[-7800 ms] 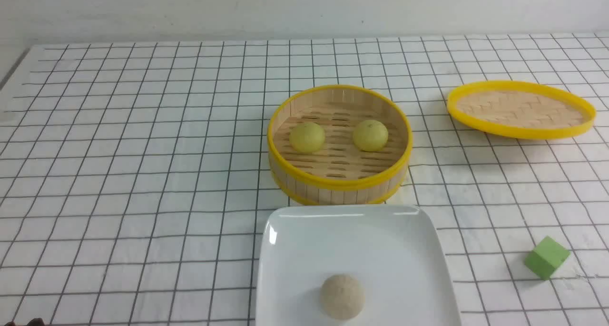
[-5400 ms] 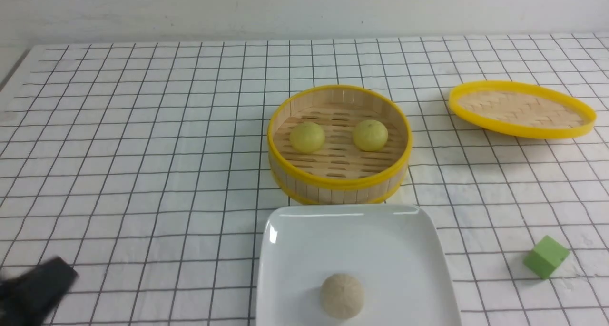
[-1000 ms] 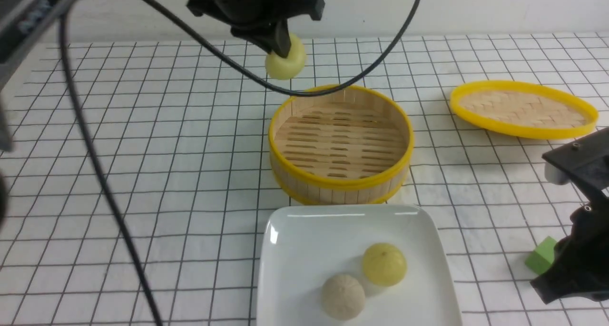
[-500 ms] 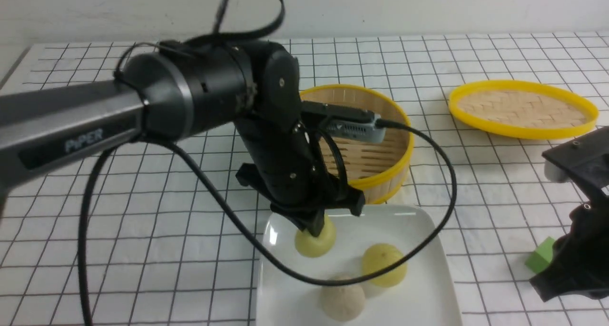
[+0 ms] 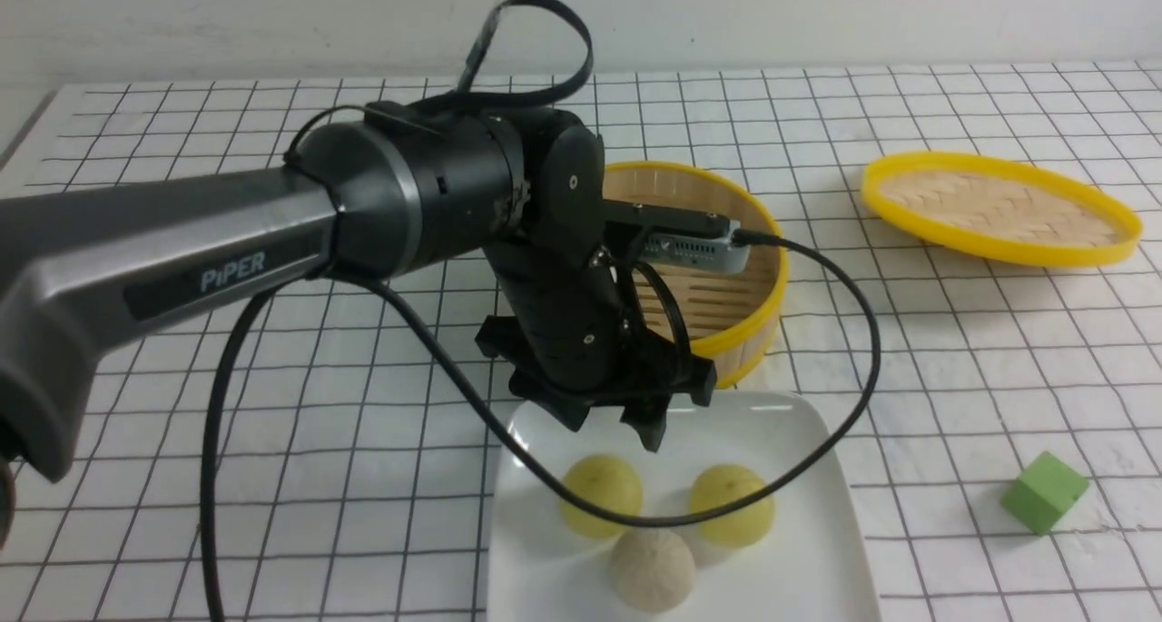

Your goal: Put the steamed buns into the plate on the white-black tablecloth.

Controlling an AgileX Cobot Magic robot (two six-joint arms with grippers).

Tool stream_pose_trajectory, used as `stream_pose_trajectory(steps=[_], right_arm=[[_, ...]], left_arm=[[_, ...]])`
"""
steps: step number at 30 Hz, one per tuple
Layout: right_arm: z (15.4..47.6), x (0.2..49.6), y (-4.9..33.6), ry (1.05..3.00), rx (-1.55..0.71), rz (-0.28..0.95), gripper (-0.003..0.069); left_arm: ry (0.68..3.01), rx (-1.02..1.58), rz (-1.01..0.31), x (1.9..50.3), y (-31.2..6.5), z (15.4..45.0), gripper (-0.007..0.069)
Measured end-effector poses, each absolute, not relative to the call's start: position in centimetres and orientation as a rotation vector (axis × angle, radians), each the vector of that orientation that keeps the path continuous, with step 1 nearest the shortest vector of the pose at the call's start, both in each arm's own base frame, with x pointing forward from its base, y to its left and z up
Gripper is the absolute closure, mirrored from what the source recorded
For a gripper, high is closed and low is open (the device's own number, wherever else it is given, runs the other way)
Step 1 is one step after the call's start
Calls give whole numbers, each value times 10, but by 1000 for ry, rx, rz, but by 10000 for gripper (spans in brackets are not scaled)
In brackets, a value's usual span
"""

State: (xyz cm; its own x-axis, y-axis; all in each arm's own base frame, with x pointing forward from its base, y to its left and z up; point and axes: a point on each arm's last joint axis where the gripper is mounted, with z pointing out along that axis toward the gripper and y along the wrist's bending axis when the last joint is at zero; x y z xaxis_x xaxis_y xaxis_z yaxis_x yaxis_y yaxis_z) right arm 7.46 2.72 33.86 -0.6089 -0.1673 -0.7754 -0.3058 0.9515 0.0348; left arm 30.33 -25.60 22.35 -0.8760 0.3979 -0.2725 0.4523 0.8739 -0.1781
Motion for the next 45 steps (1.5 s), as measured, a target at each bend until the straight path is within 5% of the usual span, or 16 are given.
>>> stream_pose_trajectory(steps=[7, 10, 17, 38, 45], right_arm=[[308, 51, 21, 1646, -220, 414, 613], [300, 51, 21, 1615, -219, 423, 612], [293, 52, 21, 1679, -222, 415, 605], [285, 53, 22, 1695, -219, 413, 578], [233, 55, 9, 1782, -53, 211, 570]], left_arm=[[2817, 648, -349, 303, -256, 224, 208], [2806, 645, -353, 304, -257, 224, 283], [2774, 643, -356, 307, -258, 225, 606], [2749, 638, -356, 309, -258, 226, 623], [2712, 639, -365, 305, -254, 243, 623]])
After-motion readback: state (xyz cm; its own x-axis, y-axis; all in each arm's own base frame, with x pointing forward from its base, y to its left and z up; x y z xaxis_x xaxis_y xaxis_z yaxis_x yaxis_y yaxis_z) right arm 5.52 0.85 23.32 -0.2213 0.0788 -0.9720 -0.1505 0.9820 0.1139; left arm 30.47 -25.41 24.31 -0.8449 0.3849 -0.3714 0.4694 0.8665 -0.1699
